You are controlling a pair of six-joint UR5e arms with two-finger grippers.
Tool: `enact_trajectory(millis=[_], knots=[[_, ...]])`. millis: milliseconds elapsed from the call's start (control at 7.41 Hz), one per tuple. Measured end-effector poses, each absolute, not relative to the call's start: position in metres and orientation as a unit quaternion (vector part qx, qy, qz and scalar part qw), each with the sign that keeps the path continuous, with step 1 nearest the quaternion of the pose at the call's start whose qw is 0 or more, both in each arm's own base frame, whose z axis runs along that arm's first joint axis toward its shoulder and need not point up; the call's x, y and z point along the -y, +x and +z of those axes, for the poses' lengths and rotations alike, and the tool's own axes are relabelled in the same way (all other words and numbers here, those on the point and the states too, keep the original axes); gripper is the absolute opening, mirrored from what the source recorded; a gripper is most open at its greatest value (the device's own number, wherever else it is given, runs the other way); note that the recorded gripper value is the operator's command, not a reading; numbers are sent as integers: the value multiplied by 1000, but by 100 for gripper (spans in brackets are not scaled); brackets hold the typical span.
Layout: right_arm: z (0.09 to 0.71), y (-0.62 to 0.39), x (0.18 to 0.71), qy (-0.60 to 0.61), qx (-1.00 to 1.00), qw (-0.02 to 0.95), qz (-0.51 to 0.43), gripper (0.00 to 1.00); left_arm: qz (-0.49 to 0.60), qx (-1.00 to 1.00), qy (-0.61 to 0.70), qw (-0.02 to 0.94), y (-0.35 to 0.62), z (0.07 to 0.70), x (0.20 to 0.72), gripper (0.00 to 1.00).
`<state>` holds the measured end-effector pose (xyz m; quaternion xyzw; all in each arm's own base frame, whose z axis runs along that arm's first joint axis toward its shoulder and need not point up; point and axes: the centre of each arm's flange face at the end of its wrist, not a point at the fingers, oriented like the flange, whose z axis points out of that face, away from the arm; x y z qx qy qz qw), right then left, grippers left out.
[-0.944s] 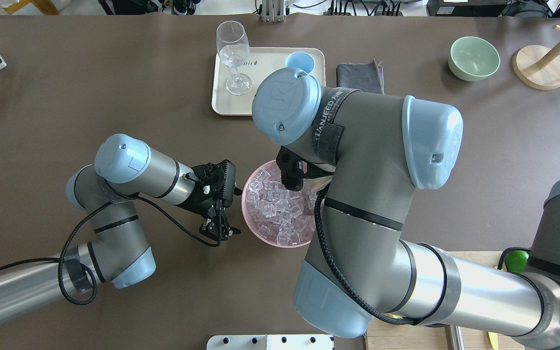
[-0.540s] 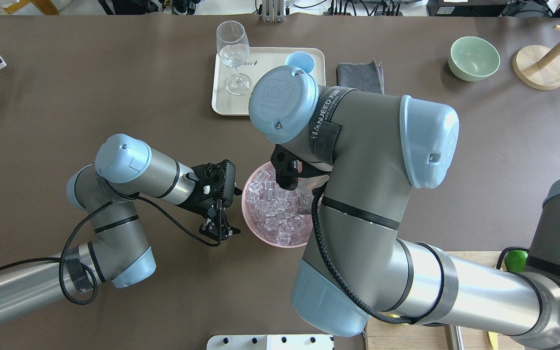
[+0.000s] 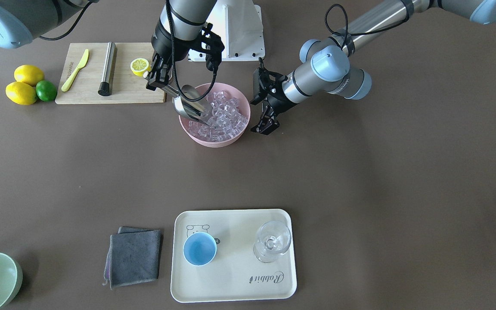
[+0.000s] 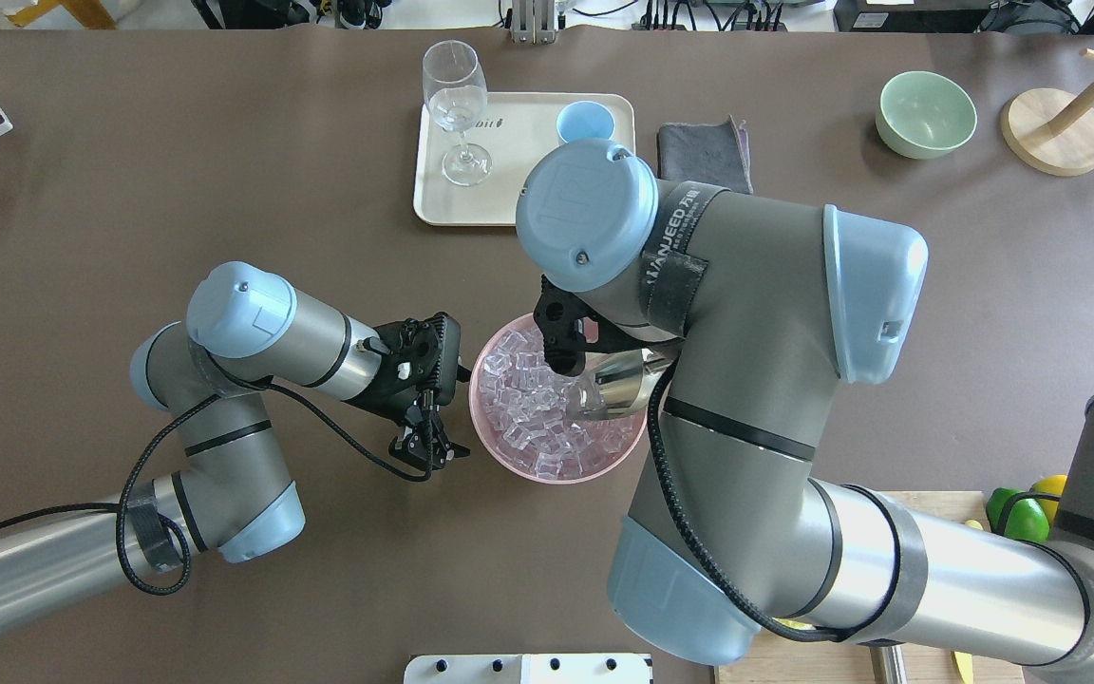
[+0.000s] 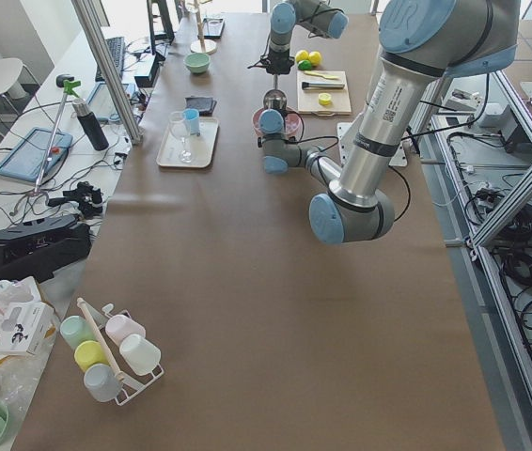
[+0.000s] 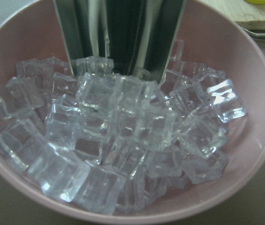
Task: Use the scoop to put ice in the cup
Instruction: 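Drag the scoop through the ice to fill it with the right gripper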
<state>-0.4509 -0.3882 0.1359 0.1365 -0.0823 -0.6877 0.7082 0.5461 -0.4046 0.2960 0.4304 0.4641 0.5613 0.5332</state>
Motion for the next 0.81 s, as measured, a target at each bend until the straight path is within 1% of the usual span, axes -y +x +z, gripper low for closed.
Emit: enact_trajectory(millis=[810], knots=[[180, -440, 378, 200, 118, 693, -682, 0, 562, -464, 430, 534, 547, 296, 404, 98]])
